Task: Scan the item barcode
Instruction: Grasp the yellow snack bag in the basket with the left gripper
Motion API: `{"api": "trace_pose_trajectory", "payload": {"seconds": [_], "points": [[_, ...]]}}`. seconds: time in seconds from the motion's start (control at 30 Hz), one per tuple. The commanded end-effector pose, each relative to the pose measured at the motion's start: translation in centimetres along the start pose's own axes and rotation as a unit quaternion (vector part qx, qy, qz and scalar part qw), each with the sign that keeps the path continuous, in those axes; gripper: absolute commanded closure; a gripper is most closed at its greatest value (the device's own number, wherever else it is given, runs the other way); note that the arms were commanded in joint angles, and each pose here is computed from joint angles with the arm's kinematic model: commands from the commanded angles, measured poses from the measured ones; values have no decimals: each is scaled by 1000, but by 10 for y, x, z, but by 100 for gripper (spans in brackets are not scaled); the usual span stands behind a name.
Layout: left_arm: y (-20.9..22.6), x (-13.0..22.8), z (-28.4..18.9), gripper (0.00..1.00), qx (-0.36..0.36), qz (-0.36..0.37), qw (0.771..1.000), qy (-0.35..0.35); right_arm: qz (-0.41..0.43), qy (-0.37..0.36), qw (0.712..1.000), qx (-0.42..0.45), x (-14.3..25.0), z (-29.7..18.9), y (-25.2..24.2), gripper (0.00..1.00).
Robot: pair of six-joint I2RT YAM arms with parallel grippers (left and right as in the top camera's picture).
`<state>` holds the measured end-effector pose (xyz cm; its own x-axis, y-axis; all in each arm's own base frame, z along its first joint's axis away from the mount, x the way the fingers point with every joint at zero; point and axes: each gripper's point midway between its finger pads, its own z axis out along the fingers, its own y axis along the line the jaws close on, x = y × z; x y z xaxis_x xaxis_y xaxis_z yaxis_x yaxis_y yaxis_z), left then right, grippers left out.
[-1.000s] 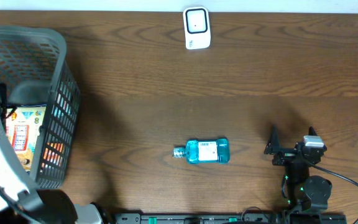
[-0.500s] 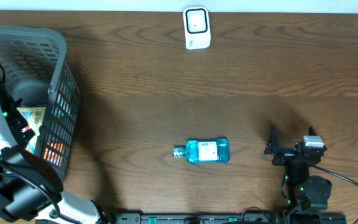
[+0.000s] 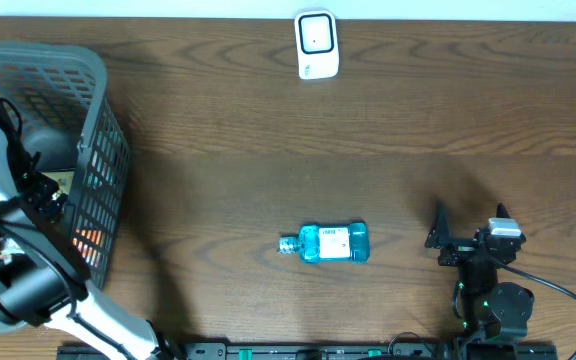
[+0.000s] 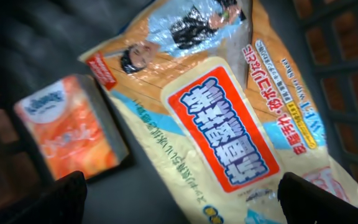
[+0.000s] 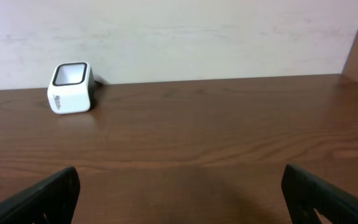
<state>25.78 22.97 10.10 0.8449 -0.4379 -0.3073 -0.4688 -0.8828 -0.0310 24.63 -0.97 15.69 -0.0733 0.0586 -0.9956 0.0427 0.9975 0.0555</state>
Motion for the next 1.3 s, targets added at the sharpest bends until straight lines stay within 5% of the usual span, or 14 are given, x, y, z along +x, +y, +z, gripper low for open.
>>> {"api": "trace_pose_trajectory", "payload": {"seconds": [0.0, 0.53, 0.6, 0.7, 0.8, 1.27], "points": [[-1, 2, 22, 2, -21, -31, 999, -13, -6, 0, 1000, 4, 0, 0, -1, 1], [-2, 11, 86, 1, -71, -1, 995, -67, -6, 0, 1000, 4, 0, 0, -1, 1], [1, 16, 99, 11, -89, 26, 993, -69, -6, 0, 1000, 4, 0, 0, -1, 1], [-2, 24, 116, 62, -95, 106, 988, -60, -6, 0, 1000, 4, 0, 0, -1, 1], [-4, 31, 122, 92, -96, 171, 980, -41, -6, 0, 1000, 4, 0, 0, -1, 1], [-24, 58, 36, 93, 24, 322, 940, 113, -6, 0, 1000, 4, 0, 0, -1, 1]]}}
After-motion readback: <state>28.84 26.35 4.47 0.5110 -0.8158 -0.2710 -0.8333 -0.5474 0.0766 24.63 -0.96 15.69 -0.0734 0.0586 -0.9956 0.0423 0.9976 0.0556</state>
